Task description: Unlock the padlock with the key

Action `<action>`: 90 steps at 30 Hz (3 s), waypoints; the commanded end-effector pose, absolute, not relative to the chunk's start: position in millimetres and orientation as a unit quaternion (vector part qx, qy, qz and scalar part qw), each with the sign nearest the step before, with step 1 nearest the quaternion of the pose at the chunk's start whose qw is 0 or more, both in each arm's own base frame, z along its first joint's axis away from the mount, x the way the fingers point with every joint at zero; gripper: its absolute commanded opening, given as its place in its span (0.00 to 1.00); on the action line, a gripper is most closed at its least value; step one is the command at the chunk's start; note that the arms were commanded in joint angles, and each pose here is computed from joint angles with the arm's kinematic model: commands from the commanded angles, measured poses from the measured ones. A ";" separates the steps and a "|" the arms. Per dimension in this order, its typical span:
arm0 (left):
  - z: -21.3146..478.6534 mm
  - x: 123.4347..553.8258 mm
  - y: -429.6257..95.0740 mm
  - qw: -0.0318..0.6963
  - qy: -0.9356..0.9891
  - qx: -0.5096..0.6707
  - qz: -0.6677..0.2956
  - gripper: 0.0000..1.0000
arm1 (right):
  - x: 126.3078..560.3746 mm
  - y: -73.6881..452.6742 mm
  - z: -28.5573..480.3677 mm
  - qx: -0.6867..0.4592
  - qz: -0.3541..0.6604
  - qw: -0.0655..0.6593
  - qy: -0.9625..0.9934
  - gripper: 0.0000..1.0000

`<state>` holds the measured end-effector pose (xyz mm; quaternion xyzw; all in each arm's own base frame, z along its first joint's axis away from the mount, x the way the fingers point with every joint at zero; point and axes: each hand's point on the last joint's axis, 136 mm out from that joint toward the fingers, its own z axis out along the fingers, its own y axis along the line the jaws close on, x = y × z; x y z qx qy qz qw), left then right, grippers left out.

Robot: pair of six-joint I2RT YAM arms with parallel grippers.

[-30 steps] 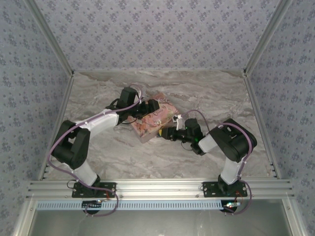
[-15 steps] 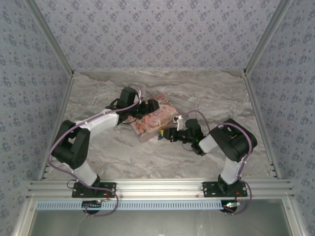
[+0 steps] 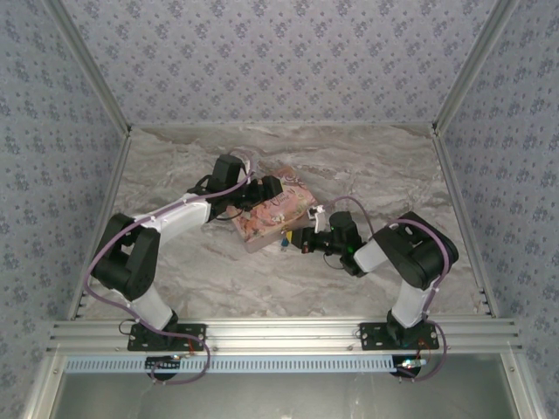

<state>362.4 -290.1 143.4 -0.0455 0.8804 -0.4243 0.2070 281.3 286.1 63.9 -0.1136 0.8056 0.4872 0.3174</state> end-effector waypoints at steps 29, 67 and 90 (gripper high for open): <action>126.3 358.9 -283.1 0.200 0.889 -0.076 -0.405 0.82 | 291.8 283.8 81.4 -0.089 0.476 0.360 0.797 0.21; 124.5 358.8 -285.4 0.197 0.887 -0.074 -0.410 0.83 | 291.6 309.3 83.6 -0.129 0.534 0.327 0.769 0.43; 123.6 358.3 -284.4 0.198 0.889 -0.073 -0.407 0.83 | 284.0 298.5 78.9 -0.130 0.526 0.327 0.774 0.27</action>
